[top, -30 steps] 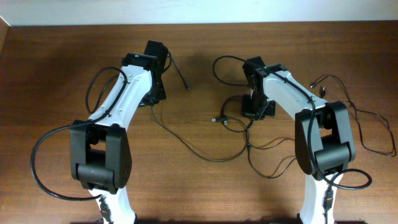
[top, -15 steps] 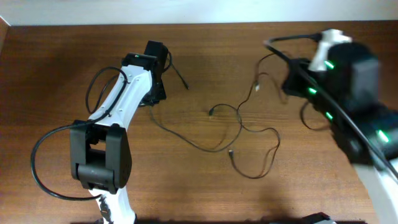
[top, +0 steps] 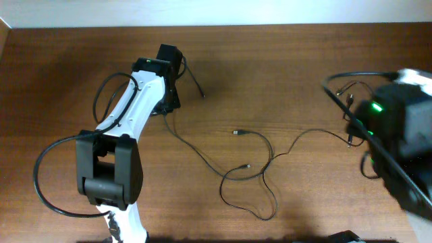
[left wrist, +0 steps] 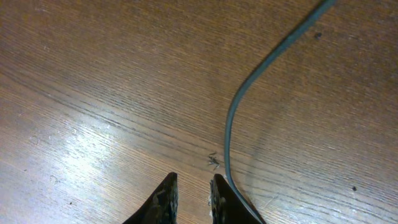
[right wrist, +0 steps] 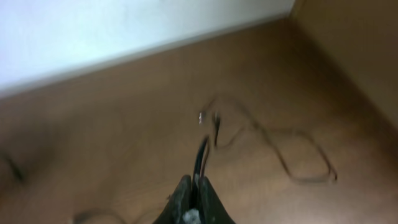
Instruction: Untangle cables
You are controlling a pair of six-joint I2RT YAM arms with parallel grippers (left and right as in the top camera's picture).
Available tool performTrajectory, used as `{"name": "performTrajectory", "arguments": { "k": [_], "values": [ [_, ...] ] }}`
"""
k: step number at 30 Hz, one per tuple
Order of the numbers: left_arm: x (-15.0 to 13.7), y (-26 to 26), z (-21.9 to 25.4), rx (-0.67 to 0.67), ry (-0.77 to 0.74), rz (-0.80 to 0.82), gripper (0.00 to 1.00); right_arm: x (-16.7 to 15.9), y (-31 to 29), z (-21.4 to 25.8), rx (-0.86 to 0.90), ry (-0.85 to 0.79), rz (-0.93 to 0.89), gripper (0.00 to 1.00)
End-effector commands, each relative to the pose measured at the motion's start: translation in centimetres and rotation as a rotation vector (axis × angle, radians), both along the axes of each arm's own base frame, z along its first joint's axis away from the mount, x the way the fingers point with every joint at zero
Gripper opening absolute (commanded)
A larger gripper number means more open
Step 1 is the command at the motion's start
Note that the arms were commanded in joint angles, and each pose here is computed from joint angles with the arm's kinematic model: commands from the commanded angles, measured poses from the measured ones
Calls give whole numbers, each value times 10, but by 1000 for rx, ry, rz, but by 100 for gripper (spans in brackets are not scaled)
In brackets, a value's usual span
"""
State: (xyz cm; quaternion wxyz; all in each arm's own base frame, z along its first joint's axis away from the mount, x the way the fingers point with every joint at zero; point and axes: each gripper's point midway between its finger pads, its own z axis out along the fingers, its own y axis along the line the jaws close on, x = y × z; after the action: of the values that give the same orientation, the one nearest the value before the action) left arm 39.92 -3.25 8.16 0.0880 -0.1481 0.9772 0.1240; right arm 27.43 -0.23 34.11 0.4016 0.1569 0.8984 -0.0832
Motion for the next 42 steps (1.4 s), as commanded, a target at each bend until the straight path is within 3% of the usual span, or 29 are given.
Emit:
{"name": "performTrajectory", "arguments": {
  "k": [1,6,11,13,15,16,20,25,29,31,33,34,37,38,39,42],
  "values": [
    [-1,0,5,-8,-15,14,19,16,18,-56,13,242,41,4],
    [-1,0,5,-8,-15,14,19,29,50,-158,56,674,92,4],
    [-1,0,5,-8,-16,14,20,34,54,-222,17,900,71,8],
    [-1,0,5,-8,-16,14,19,34,54,-240,4,959,63,30],
    [-1,0,5,-8,-16,14,19,28,60,-247,40,994,78,66],
    [-1,0,5,-8,-16,14,19,25,68,-248,70,1021,150,69],
    [-1,0,5,-8,-16,12,19,6,104,-253,236,1108,404,99],
    [-1,-1,5,-8,-16,11,23,-31,125,-277,367,1209,537,99],
    [-1,-3,5,-9,-18,7,23,-56,134,-303,356,1254,575,100],
    [-1,-3,5,-9,-18,5,23,-69,145,-313,348,1271,612,93],
    [-1,-3,5,-9,-18,5,23,-80,151,-322,330,1287,598,80],
    [-1,-3,5,-9,-18,5,23,-87,153,-327,324,1296,580,69],
    [-1,-3,5,-9,-18,5,24,-99,158,-338,300,1304,596,51],
    [-1,-3,5,-9,-18,5,24,-100,160,-340,297,1298,605,40],
    [-1,-3,5,-9,-18,5,24,-98,162,-341,295,1287,614,4],
    [0,-3,5,-9,-19,5,23,-77,170,-318,315,1217,633,4]
  ]
}}
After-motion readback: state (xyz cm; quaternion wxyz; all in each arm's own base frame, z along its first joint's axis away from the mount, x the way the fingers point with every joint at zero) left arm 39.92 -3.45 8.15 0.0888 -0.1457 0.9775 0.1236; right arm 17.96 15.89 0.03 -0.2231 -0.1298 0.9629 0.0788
